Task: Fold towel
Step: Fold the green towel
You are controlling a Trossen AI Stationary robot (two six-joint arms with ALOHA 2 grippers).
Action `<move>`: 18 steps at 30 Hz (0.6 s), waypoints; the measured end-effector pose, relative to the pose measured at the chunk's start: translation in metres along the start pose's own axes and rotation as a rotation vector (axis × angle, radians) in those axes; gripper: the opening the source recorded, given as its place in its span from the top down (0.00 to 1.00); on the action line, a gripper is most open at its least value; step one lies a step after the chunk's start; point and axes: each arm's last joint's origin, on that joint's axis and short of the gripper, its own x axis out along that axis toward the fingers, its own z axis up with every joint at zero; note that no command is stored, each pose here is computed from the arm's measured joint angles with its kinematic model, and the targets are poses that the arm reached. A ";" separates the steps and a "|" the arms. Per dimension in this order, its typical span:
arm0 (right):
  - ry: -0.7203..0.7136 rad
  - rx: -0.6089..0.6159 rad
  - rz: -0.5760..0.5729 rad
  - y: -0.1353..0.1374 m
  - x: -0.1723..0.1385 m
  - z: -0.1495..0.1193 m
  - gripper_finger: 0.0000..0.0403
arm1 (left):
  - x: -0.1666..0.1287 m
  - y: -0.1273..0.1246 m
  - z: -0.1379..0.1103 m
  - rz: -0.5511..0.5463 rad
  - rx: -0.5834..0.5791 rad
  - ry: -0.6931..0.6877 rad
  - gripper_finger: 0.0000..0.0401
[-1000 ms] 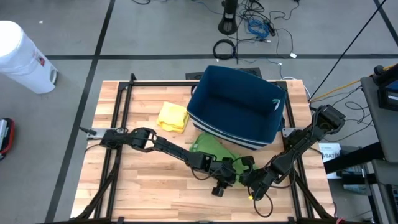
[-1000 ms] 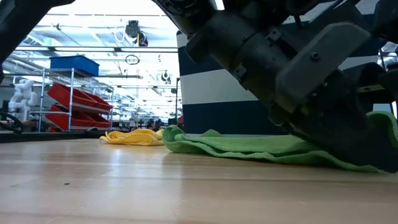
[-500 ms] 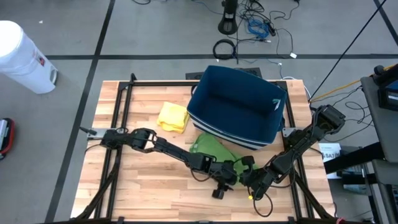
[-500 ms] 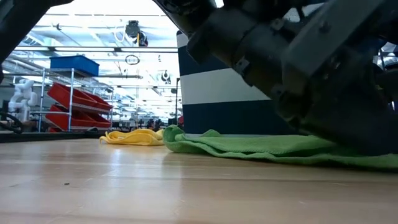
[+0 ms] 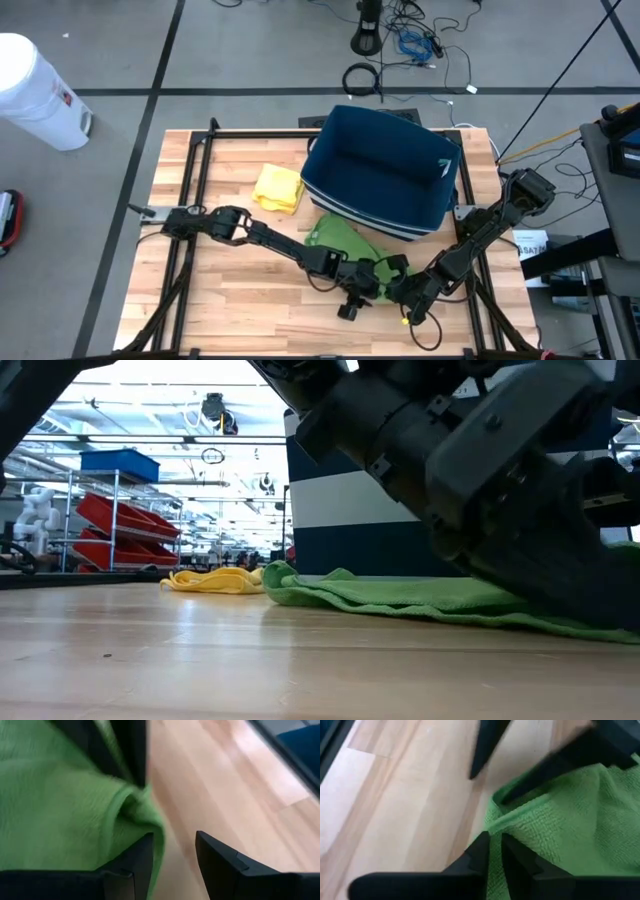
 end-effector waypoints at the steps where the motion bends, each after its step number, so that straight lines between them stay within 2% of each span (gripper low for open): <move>1: -0.001 -0.002 0.001 0.001 0.000 0.001 0.87 | 0.000 0.000 -0.001 0.000 0.000 0.007 0.62; 10: -0.095 -0.078 0.058 0.017 -0.010 0.024 0.66 | 0.000 0.000 -0.001 0.000 0.018 0.012 0.62; 18: -0.167 -0.138 0.127 0.021 -0.012 0.033 0.65 | -0.001 0.003 -0.001 0.011 0.016 0.018 0.62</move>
